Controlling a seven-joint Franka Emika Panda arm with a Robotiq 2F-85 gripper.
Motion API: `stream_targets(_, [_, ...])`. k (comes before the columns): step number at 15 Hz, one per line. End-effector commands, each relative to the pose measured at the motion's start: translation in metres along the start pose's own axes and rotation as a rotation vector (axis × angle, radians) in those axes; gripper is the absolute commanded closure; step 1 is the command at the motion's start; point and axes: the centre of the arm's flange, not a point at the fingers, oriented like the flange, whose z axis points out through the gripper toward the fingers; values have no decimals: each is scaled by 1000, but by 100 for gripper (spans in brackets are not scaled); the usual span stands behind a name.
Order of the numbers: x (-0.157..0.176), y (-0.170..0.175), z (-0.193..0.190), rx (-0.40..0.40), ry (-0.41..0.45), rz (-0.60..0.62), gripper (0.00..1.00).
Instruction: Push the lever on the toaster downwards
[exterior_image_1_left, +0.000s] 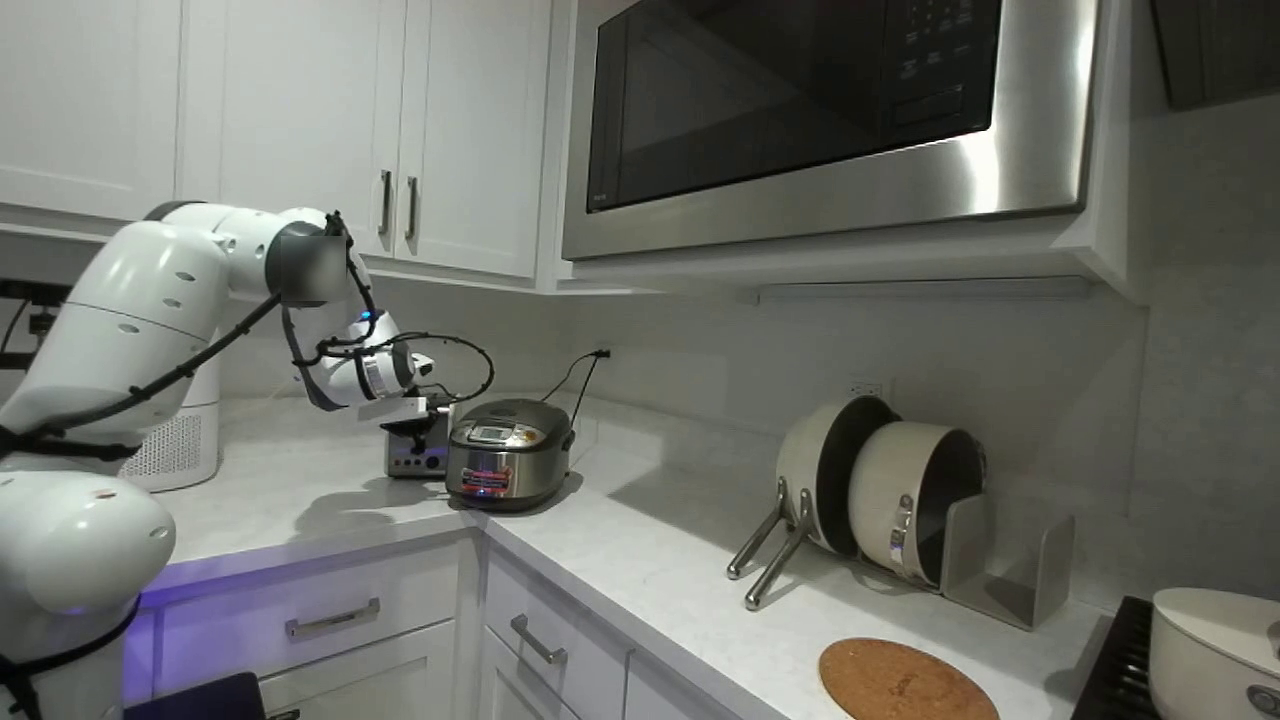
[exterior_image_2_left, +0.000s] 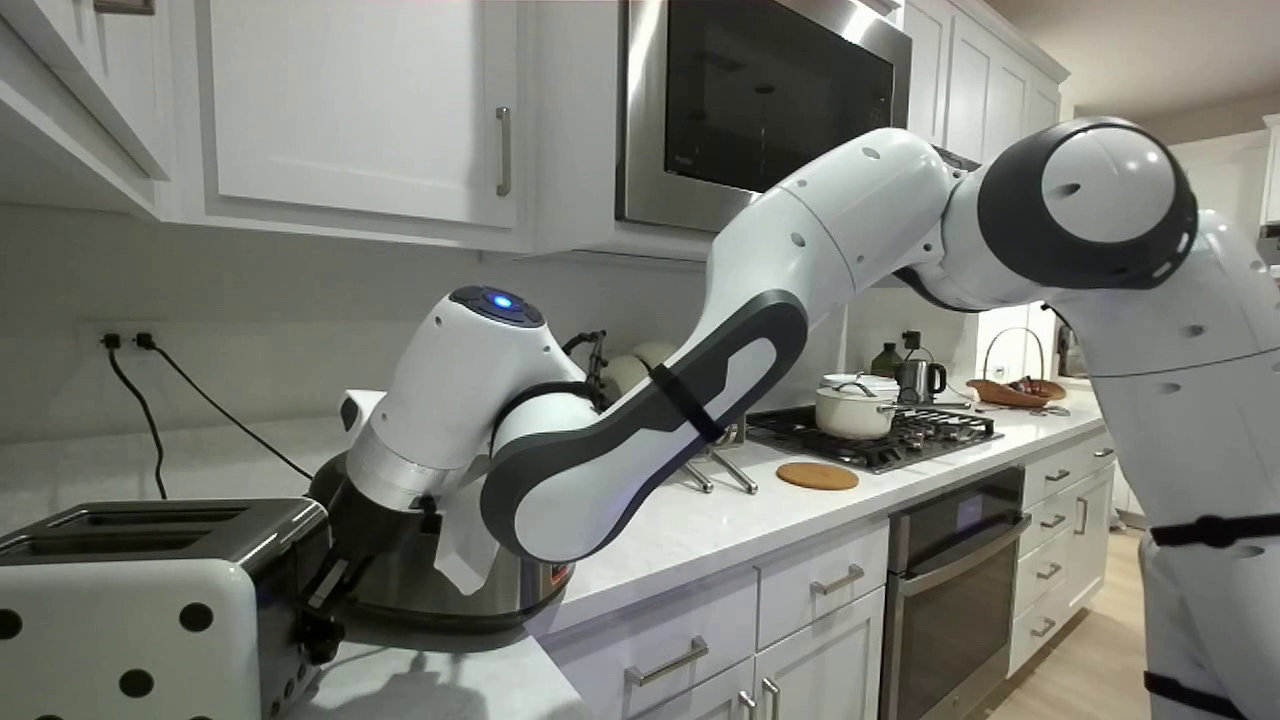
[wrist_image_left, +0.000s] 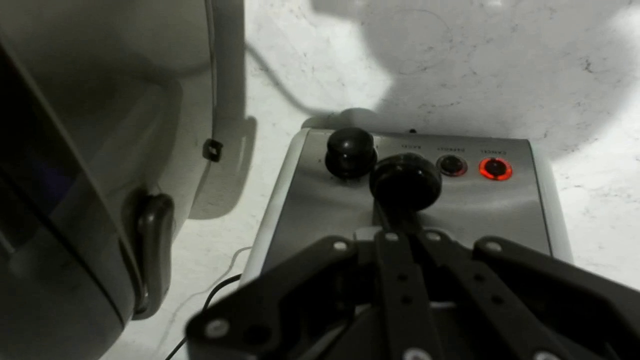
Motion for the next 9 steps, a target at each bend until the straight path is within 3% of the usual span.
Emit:
stream_targets(1, [-15,-12,34,36,-76,23,100])
stream_targets(9, [-2,-12,20,25,-53,12,100])
